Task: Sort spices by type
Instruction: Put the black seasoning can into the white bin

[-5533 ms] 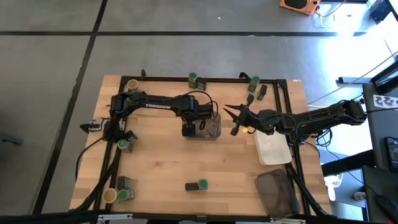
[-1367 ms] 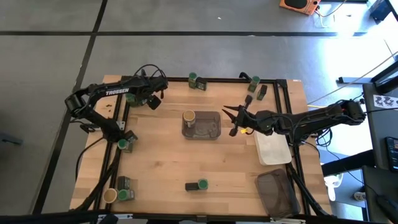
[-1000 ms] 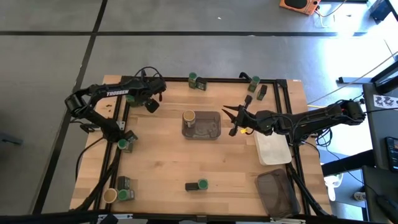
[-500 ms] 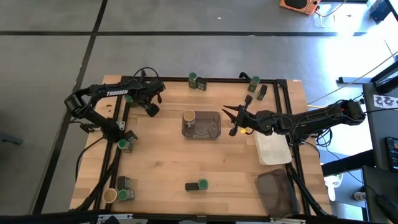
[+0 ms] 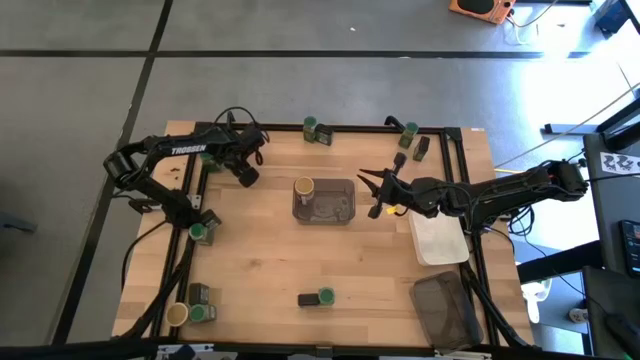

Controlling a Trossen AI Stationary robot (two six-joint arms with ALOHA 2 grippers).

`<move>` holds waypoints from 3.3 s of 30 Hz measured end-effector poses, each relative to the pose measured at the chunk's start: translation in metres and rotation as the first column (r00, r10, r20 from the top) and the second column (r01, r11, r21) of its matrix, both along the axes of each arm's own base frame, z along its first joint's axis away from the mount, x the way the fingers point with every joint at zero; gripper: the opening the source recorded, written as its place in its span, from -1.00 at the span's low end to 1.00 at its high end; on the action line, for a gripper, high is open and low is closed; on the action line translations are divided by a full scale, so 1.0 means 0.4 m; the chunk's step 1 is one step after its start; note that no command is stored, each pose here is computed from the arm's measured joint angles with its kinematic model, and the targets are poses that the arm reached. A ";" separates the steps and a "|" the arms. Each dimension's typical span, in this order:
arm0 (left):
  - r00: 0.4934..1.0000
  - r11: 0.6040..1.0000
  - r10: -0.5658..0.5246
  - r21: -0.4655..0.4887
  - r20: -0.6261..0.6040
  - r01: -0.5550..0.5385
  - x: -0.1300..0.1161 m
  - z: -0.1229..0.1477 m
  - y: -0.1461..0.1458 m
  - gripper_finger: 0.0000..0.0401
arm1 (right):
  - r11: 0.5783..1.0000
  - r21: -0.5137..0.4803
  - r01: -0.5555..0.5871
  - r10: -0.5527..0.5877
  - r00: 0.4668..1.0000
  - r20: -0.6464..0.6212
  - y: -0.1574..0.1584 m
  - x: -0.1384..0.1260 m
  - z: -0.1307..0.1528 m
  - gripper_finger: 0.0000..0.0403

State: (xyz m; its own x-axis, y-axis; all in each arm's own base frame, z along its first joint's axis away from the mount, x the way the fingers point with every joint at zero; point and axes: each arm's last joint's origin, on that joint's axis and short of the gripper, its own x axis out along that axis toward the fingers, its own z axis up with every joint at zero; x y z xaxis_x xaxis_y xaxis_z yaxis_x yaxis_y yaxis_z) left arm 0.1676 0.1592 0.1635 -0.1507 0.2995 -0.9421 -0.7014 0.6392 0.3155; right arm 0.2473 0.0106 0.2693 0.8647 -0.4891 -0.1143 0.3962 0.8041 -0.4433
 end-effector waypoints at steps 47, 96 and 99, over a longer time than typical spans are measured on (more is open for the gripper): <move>0.663 0.736 -0.565 -0.062 0.491 0.674 0.332 0.047 -0.586 -0.45 | 0.980 0.075 -0.182 0.177 0.982 0.066 0.013 0.006 0.008 -0.68; 0.469 0.640 -0.736 0.274 0.489 0.718 0.222 0.253 -0.629 0.23 | 0.757 0.388 -0.526 0.546 0.835 0.067 0.130 0.102 -0.034 0.39; 0.422 0.657 -0.717 0.335 0.555 0.675 0.159 0.236 -0.614 0.23 | 0.768 0.402 -0.499 0.544 0.839 0.002 0.159 0.168 -0.038 0.41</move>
